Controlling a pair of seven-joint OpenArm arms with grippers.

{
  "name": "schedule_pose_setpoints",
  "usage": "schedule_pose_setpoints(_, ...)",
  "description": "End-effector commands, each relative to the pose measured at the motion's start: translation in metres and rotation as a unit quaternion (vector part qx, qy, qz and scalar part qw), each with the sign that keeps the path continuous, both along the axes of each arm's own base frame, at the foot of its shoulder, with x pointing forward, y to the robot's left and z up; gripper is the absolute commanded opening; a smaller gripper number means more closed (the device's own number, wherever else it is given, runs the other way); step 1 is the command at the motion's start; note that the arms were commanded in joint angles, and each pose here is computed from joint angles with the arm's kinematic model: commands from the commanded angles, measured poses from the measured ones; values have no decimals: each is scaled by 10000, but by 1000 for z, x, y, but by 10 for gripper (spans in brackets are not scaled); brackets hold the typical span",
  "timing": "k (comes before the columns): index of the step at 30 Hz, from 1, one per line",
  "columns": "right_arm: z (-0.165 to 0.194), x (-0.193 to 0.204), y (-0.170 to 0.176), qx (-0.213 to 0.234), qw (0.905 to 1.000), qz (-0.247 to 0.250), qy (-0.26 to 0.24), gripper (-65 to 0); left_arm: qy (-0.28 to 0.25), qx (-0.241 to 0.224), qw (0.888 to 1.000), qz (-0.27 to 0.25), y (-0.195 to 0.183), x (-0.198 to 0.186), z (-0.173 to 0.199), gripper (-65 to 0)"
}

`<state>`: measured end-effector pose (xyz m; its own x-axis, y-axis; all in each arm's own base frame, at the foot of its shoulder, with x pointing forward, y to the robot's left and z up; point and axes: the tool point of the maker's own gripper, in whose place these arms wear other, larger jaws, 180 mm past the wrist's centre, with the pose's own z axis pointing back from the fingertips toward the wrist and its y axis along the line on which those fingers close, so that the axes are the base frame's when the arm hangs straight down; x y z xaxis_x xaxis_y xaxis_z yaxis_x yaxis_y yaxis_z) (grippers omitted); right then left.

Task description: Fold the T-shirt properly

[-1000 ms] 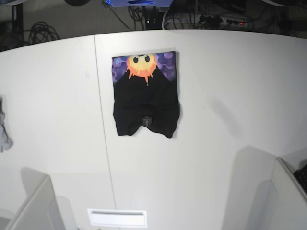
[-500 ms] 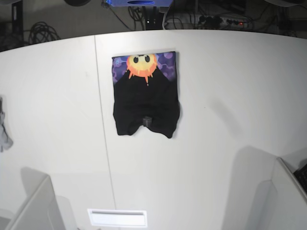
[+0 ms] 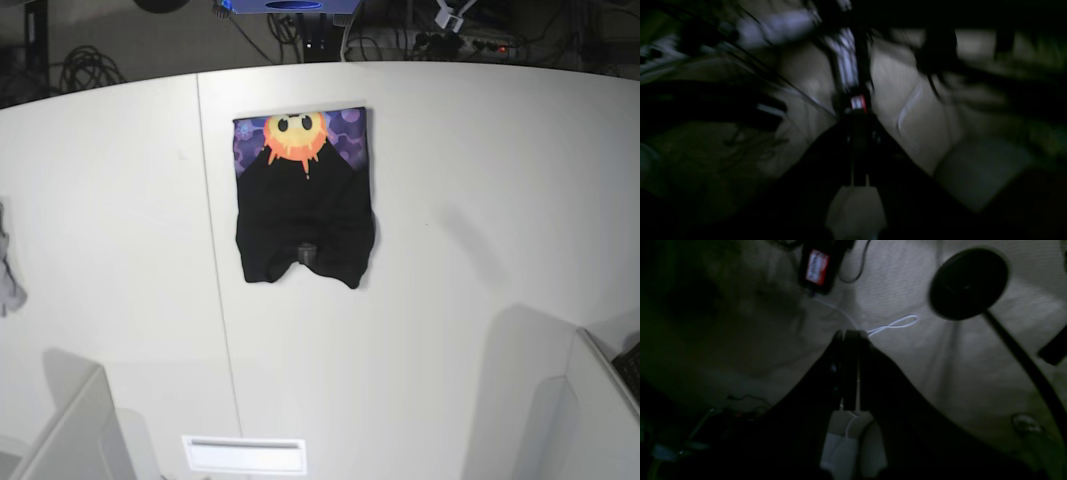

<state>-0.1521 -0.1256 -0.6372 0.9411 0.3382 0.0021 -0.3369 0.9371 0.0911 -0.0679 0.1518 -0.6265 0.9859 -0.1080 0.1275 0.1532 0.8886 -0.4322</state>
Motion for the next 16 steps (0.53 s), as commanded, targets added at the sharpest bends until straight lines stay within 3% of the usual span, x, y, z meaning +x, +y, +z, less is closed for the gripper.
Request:
schedule_pose_setpoints(1,0,-1,-7,-78,10000,-29,-22,-650,-67,169,9998,-90,6,-2,-2,-650)
schedule_pose_setpoints(7,-4,6,-24,-303,9995,21,-84,-650,-327,763,9955,-452,22,4,-10,-650)
schedule_pose_setpoints(16,-3,19,-16,-144,9988,-21,-463,-650,-610,752,9945,-387,21,28,-11,-650)
